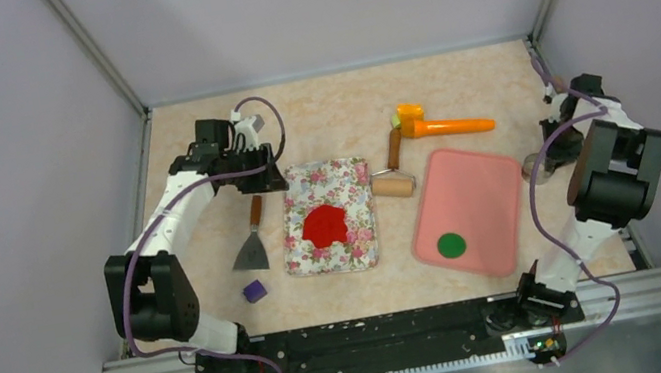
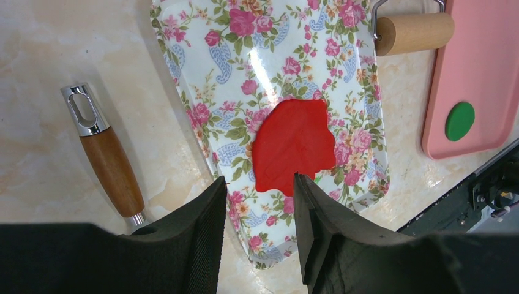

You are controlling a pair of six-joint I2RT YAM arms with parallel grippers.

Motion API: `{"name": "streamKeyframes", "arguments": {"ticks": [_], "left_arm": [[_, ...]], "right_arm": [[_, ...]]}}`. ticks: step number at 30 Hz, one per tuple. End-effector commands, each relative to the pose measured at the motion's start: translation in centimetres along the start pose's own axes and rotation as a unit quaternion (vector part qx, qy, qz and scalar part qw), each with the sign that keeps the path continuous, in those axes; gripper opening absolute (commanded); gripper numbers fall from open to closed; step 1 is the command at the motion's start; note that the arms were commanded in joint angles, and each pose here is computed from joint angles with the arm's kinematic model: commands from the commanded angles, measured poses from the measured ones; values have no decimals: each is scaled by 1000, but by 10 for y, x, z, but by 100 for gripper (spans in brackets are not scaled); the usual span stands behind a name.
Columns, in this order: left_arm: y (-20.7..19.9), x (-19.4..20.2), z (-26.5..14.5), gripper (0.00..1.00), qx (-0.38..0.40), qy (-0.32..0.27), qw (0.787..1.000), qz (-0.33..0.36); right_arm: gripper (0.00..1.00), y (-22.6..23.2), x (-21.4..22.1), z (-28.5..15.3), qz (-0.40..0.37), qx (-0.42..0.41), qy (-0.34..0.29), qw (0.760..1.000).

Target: Roll out the dumpling wrappers from the dough

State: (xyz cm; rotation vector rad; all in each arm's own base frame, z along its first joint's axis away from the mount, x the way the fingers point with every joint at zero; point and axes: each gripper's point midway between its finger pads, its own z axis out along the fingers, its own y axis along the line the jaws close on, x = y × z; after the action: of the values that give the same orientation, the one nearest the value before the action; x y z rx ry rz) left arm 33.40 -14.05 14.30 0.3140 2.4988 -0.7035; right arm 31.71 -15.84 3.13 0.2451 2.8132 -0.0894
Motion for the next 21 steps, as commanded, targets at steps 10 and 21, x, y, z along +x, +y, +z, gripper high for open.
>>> {"name": "streamKeyframes", "arguments": {"ticks": [10, 21], "left_arm": [[-3, -10, 4, 47, 9, -21, 1000, 4], [-50, -54, -34, 46, 70, -145, 987, -28]], "right_arm": [[0, 49, -62, -101, -64, -44, -107, 991], [0, 315, -76, -175, -245, -231, -153, 929]]}}
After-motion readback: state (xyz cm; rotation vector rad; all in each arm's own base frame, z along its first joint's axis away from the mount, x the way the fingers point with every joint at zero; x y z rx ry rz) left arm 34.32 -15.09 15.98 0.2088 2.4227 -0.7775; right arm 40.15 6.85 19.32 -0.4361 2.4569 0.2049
